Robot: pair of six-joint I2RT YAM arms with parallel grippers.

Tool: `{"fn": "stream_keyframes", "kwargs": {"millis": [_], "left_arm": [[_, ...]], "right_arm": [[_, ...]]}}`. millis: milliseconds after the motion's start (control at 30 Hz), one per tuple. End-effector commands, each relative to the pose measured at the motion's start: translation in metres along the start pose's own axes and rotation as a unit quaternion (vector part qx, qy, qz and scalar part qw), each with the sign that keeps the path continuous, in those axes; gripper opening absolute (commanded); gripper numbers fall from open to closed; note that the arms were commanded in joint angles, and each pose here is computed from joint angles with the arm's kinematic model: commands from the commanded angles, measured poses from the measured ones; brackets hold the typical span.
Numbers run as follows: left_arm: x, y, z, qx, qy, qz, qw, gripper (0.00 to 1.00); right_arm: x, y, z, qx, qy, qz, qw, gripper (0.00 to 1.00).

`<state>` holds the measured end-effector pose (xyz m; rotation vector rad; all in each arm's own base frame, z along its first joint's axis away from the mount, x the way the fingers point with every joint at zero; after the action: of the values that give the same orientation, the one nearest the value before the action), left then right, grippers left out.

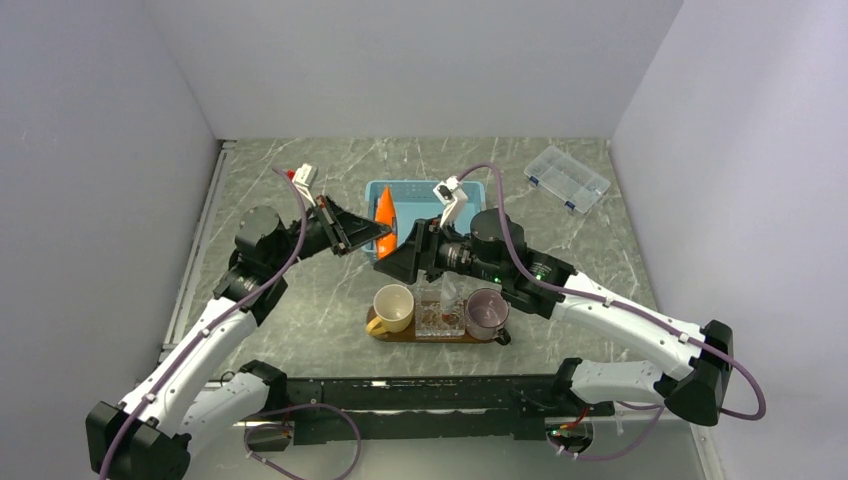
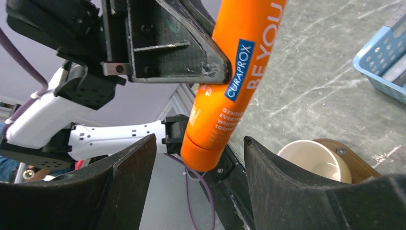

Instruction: Prepare toiletry sets of a toothbrush and toothpaste on the tray

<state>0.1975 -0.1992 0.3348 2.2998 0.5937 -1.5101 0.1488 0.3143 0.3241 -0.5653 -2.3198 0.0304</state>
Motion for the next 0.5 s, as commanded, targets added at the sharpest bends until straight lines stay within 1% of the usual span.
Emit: {"fn": "stream_keyframes", "kwargs": {"millis": [0, 233, 467], "left_arm": [[-0.0233, -0.0064, -0.0019, -0.006, 0.022, 0.051, 0.998, 0.00], [-0.0212, -0.0062, -0.0006, -0.004, 0.020, 0.053, 0.998, 0.00], [-0.0190, -0.0069, 0.0006, -0.007, 0.015, 0.056, 0.998, 0.00]], "right_arm": [[0.0144, 0.0021, -0.0123, -0.039, 0.003, -0.034, 0.999, 0.68], [0.0144, 0.0051, -0.0105, -0.038, 0.005, -0.034, 0.999, 0.60], [0.0142, 0.0075, -0.0088, -0.036, 0.008, -0.036, 0.999, 0.44]]}}
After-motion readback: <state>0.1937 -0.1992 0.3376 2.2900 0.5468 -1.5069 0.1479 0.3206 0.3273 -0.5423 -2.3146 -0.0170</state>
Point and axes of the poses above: each gripper's point midway between its finger pads, its own y axis out along the fingers, its own x axis along the line the jaws close on, z = x × y, the point moved 5 cm from there along -y, back along the fingers, and after that the axes turned 4 degrees about -y, right-handed, at the moved point
